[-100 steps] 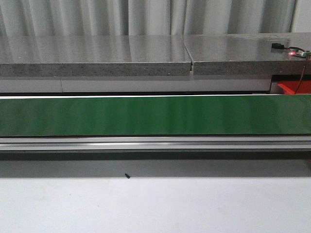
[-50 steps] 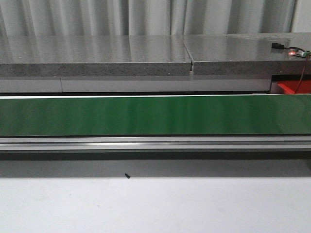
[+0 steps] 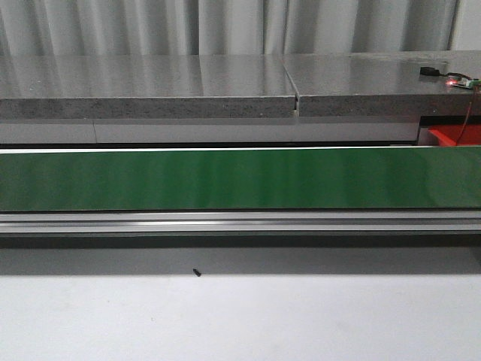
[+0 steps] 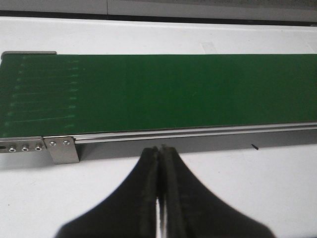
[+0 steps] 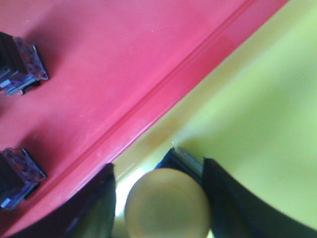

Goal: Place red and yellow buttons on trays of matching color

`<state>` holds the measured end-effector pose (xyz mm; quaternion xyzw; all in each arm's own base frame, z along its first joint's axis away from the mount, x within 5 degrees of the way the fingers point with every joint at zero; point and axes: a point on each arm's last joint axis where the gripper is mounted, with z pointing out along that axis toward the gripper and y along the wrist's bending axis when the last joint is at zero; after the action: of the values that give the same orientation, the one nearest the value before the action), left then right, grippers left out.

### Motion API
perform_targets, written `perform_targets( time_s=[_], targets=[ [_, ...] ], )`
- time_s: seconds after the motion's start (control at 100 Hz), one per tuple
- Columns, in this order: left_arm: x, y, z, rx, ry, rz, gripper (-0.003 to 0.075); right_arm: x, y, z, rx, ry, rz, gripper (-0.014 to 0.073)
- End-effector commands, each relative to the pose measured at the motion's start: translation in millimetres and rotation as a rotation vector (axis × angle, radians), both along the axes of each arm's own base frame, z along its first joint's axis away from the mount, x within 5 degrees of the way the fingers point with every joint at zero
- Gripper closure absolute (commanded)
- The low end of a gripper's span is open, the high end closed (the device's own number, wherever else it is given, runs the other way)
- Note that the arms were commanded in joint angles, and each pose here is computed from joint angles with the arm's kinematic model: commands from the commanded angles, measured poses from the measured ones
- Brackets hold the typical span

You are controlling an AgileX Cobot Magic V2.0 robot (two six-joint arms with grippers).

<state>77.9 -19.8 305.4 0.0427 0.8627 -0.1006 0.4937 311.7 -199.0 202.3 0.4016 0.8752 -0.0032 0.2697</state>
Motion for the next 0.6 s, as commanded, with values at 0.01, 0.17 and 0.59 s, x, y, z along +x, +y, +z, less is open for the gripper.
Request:
perform_targets(
  time_s=[0.01, 0.17, 0.59],
  targets=[
    [3.2, -1.0, 13.4, -0.030, -0.084, 0.002, 0.0739, 3.2, -4.3, 29.4, -0.075, -0.107, -0.007, 0.0095],
    [3.2, -1.0, 13.4, -0.030, -0.084, 0.002, 0.0739, 1.3, -3.2, 34.7, -0.084, -0.112, -0.003, 0.0086],
    [3.2, -1.0, 13.4, -0.030, -0.084, 0.002, 0.0739, -15.7, 32.5, 105.1, -0.264, -0.203, 0.133, 0.0094]
  ],
)
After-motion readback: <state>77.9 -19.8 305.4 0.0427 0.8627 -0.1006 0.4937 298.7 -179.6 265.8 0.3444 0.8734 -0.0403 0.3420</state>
